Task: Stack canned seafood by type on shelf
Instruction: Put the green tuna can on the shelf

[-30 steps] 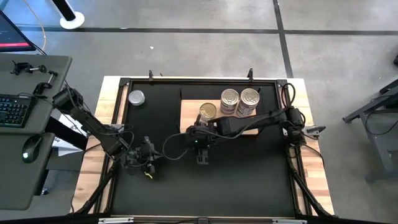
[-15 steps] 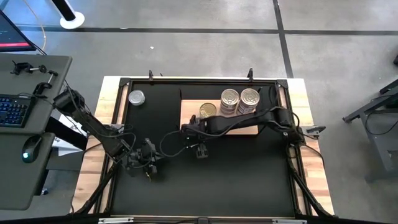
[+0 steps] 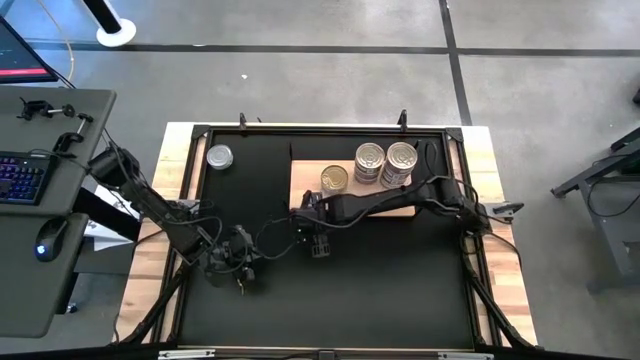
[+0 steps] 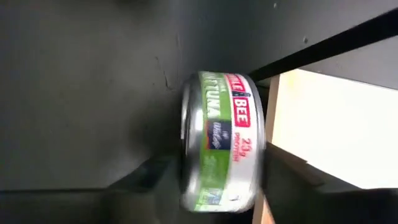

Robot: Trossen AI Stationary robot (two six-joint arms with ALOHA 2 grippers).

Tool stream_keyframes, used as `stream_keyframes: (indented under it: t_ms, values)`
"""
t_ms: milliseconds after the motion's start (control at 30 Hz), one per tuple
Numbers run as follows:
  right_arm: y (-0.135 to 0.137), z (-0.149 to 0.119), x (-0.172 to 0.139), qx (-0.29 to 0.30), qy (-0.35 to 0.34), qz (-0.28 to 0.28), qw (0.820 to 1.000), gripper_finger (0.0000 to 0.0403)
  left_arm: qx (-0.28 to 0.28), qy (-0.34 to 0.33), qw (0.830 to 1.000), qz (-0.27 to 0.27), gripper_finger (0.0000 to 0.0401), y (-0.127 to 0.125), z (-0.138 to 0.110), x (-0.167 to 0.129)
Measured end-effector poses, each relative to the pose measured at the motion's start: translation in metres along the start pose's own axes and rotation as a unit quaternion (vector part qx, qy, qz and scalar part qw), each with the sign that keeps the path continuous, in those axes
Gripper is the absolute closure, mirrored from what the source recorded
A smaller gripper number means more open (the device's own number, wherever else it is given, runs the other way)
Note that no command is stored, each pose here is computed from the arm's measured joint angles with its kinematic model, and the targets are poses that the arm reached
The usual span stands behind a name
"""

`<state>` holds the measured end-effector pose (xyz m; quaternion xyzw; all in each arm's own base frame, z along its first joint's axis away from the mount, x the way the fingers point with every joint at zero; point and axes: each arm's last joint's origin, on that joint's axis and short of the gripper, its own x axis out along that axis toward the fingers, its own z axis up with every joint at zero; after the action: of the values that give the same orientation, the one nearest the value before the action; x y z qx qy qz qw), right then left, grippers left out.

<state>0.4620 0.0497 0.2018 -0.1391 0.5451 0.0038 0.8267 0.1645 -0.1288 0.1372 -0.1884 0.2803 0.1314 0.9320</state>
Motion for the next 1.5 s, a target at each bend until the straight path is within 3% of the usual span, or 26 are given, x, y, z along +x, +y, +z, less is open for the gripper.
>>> stream_keyframes:
  t_ms: [100,267,500,767,933,1100,1300,1500]
  values:
    - [0.01,0.007,-0.01,0.012,-0.008,-0.017,1.0,0.0285,0.001,0.003,1.0,0.003,0.0401,0.0,-0.002,0.001]
    - [0.033,0.015,-0.032,-0.017,-0.01,-0.057,0.998,0.0285,-0.012,0.009,1.0,0.011,0.0401,0.001,-0.006,0.004]
    - [0.055,0.008,-0.048,-0.082,0.038,-0.198,0.976,0.0279,-0.026,0.017,0.999,0.021,0.0401,0.001,-0.012,0.008]
    - [0.031,0.0,-0.033,-0.033,0.047,-0.327,0.943,0.0277,-0.052,0.022,0.998,0.028,0.0401,0.001,-0.018,0.014]
    - [0.008,0.002,-0.018,-0.006,0.03,-0.292,0.956,0.0268,-0.049,0.024,0.998,0.031,0.0401,0.002,-0.019,0.015]
    - [-0.002,-0.003,-0.003,-0.036,0.039,-0.289,0.956,0.026,-0.05,0.026,0.998,0.024,0.0401,0.0,-0.021,0.013]
    - [-0.004,-0.007,0.003,-0.045,0.043,-0.28,0.958,0.0258,-0.045,0.031,0.998,0.015,0.0401,-0.002,-0.024,0.01]
    - [-0.002,-0.007,0.002,-0.005,0.03,-0.294,0.955,0.0257,-0.043,0.032,0.998,0.014,0.0401,-0.003,-0.025,0.01]
